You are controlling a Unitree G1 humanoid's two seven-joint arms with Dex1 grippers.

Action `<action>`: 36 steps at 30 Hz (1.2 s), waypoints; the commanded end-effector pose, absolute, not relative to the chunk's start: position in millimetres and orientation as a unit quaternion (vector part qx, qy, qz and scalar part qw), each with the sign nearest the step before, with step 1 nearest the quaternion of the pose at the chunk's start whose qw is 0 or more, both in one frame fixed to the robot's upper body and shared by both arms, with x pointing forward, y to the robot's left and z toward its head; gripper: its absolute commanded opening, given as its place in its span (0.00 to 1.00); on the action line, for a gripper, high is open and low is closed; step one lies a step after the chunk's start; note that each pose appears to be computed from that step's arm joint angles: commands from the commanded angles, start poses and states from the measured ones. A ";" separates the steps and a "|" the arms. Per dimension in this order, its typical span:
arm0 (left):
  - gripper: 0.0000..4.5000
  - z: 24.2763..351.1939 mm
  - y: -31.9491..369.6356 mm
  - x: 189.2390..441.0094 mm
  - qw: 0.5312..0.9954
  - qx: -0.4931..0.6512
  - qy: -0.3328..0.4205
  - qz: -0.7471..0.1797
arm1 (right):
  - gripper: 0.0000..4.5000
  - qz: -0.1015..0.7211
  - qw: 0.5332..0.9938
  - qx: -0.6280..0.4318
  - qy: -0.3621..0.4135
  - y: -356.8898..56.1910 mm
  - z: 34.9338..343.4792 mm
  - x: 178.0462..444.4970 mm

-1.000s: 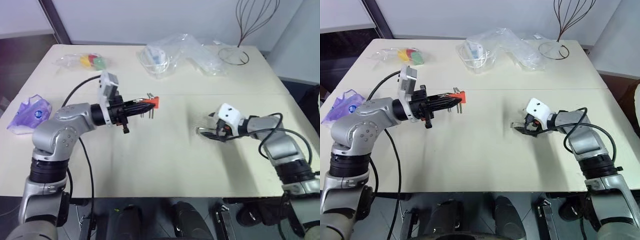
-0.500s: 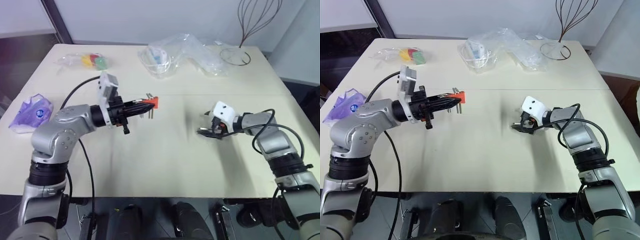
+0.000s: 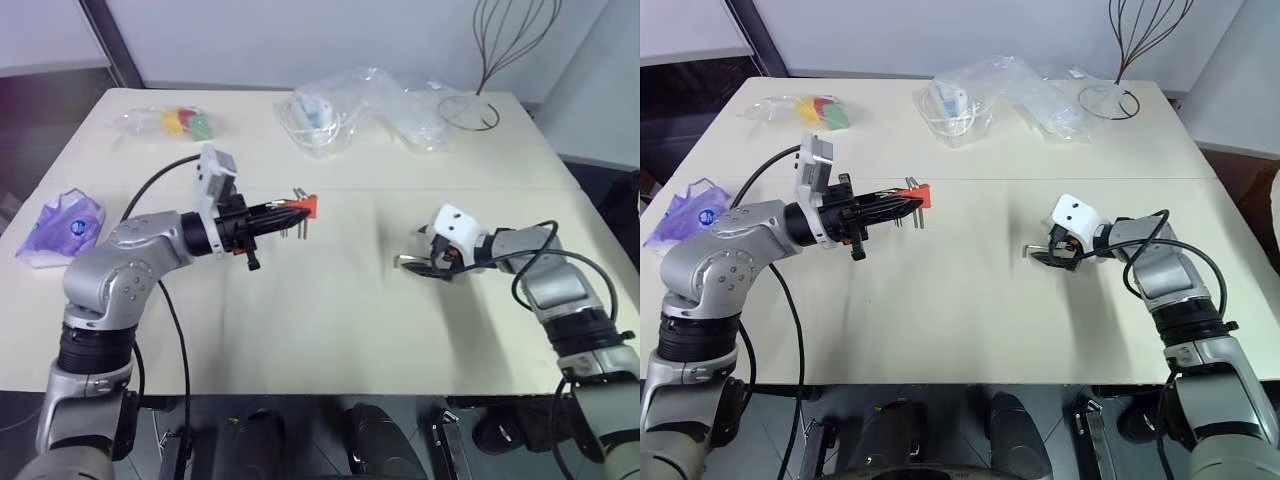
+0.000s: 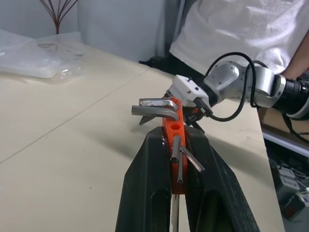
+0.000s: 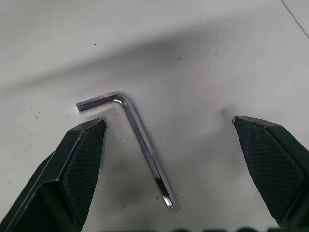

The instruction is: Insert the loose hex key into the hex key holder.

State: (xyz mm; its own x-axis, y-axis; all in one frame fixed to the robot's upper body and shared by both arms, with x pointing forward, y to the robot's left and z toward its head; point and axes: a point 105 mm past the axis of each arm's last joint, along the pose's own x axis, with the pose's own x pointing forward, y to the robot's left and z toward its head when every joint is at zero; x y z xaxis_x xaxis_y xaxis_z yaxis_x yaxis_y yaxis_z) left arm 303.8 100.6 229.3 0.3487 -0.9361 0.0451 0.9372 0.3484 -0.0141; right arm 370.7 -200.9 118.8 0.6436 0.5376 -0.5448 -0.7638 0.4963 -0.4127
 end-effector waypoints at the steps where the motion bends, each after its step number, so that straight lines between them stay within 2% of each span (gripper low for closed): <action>1: 0.00 243.1 99.5 302.6 0.817 -0.006 -0.043 -0.575 | 0.98 0.379 0.855 -0.311 0.168 -199.4 119.8 372.6; 8: 0.00 242.8 100.6 302.7 0.818 -0.004 -0.043 -0.574 | 0.98 0.383 0.868 -0.247 0.198 -184.4 110.0 378.0; 9: 0.00 242.7 100.7 302.6 0.818 -0.004 -0.043 -0.573 | 0.93 0.385 0.868 -0.238 0.205 -183.1 108.6 378.0; 11: 0.00 242.5 101.1 302.5 0.819 -0.003 -0.044 -0.572 | 0.79 0.388 0.867 -0.224 0.218 -180.2 105.4 377.8; 17: 0.00 241.5 102.1 301.4 0.822 -0.002 -0.045 -0.568 | 0.09 0.389 0.864 -0.202 0.249 -178.4 95.6 376.4; 18: 0.00 241.4 102.3 301.4 0.822 -0.002 -0.045 -0.567 | 0.02 0.390 0.863 -0.200 0.251 -177.9 94.8 376.0; 21: 0.00 241.3 102.5 301.5 0.824 -0.002 -0.045 -0.565 | 0.02 0.396 0.863 -0.190 0.249 -173.8 97.0 374.6; 23: 0.00 241.3 102.5 301.4 0.824 -0.003 -0.045 -0.565 | 0.02 0.390 0.874 -0.188 0.221 -170.2 107.0 378.0; 26: 0.00 241.6 104.0 301.7 0.825 -0.004 -0.046 -0.563 | 0.02 0.366 0.910 -0.160 0.108 -159.0 145.5 391.4; 29: 0.00 242.4 105.5 303.1 0.827 -0.005 -0.046 -0.561 | 0.02 0.337 0.932 -0.132 -0.032 -147.3 197.2 395.4; 32: 0.00 243.0 105.4 304.9 0.827 -0.005 -0.047 -0.560 | 0.02 0.314 0.935 -0.103 -0.127 -136.8 235.6 388.6; 36: 0.00 245.2 103.8 308.7 0.828 -0.006 -0.050 -0.558 | 0.02 0.301 0.921 -0.013 -0.246 -114.4 284.0 368.8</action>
State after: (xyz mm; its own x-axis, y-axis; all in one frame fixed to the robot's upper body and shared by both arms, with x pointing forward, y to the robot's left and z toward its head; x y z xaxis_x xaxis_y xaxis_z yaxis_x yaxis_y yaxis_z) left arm 307.6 103.1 228.4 0.3720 -0.9272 0.0444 0.9282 0.3718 -0.0127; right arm 383.3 -119.7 247.8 0.7539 0.5917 0.2855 -0.5619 0.8059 -0.1864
